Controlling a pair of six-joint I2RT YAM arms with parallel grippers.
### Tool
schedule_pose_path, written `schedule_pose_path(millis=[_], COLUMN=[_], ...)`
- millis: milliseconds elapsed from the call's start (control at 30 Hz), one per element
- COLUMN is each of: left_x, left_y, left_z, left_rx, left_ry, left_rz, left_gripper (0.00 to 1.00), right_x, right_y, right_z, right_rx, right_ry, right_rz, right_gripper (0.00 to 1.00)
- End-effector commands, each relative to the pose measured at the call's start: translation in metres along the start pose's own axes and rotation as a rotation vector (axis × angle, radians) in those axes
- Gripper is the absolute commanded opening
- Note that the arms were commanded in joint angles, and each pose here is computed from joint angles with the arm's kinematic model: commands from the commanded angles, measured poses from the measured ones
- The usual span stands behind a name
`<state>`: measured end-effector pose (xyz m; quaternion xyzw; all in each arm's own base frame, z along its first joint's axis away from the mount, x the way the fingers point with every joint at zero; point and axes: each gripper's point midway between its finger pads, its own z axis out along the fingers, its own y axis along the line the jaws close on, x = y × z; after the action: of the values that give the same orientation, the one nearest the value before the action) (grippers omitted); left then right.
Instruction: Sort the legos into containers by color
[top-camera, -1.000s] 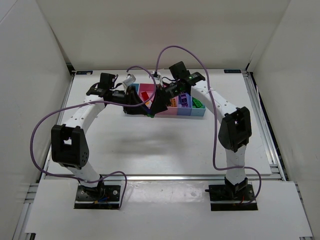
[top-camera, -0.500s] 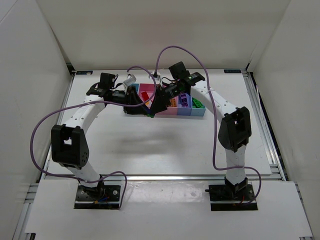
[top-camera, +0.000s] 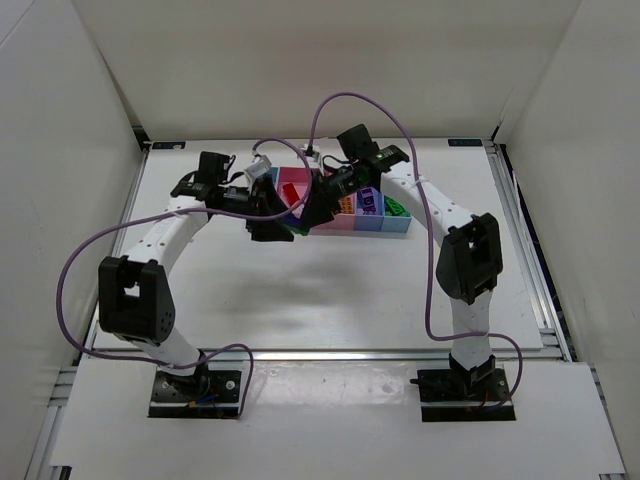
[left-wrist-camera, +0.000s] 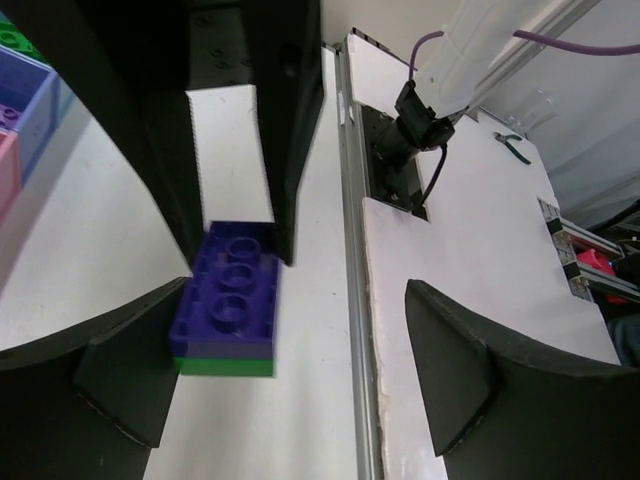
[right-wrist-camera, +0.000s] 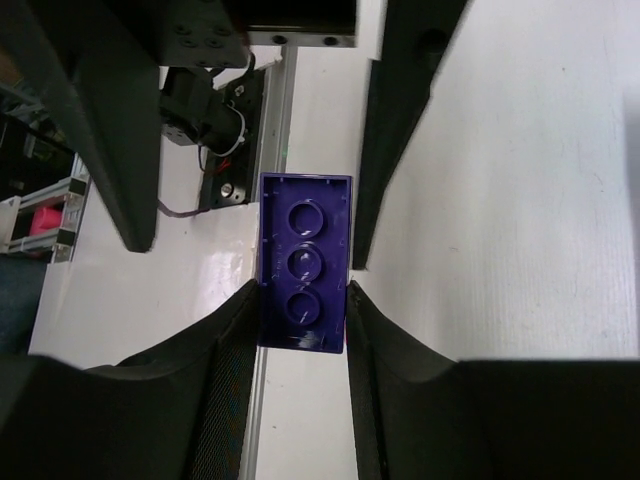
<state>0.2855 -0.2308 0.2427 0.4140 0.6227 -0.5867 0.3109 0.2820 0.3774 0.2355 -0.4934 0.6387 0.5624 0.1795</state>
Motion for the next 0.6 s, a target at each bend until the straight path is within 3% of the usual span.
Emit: schedule_pose_path(millis=[0,200,233,267,367,533,567], left_x=[-0.010,-0.002,-0.020,-0.004,-0.007,-0.001,-0.008], left_y=[-0.025,-0.015,-0.017,-0.010,0.003,0.004,0.004], left_z=[-0.009,-0.048,-0.058,-0.064,-0.076,-0.072,-0.074], left_rx=[0.002,-0.174,-0.220,-0.262,-0.391,-0.390,-0.398], left_ry=[-0.024,-0.095,-0.144,-0.175,-0.264,-0.331,-0.357], left_rz=[0.074,0.010,0.067,-0.010,-0.068,-0.209,-0.179], left_gripper=[0.96,0.97,0.98,0.98,0.98,0.93,0.92], right_x=[-0.005,0.001,0.000,-0.007,-0.016,-0.039,-0.046], right_y=[-0.001,-0.012,-0.014,-0.013,-0.011,-0.008,-0.006], right_z=[-0.014,-0.042,-0.048,-0.052,-0.056,-0.056,-0.055], right_rx=[0.040,0.103,0.109,0.113,0.099,0.057,0.041], right_ry=[-0.024,-0.088,-0.105,-0.131,-0.165,-0.224,-0.237], right_rz=[-0.025,0.092,0.107,0.114,0.155,0.213,0.273], right_gripper=[0.00,0.00,0.00,0.00,0.00,0.00,0.00])
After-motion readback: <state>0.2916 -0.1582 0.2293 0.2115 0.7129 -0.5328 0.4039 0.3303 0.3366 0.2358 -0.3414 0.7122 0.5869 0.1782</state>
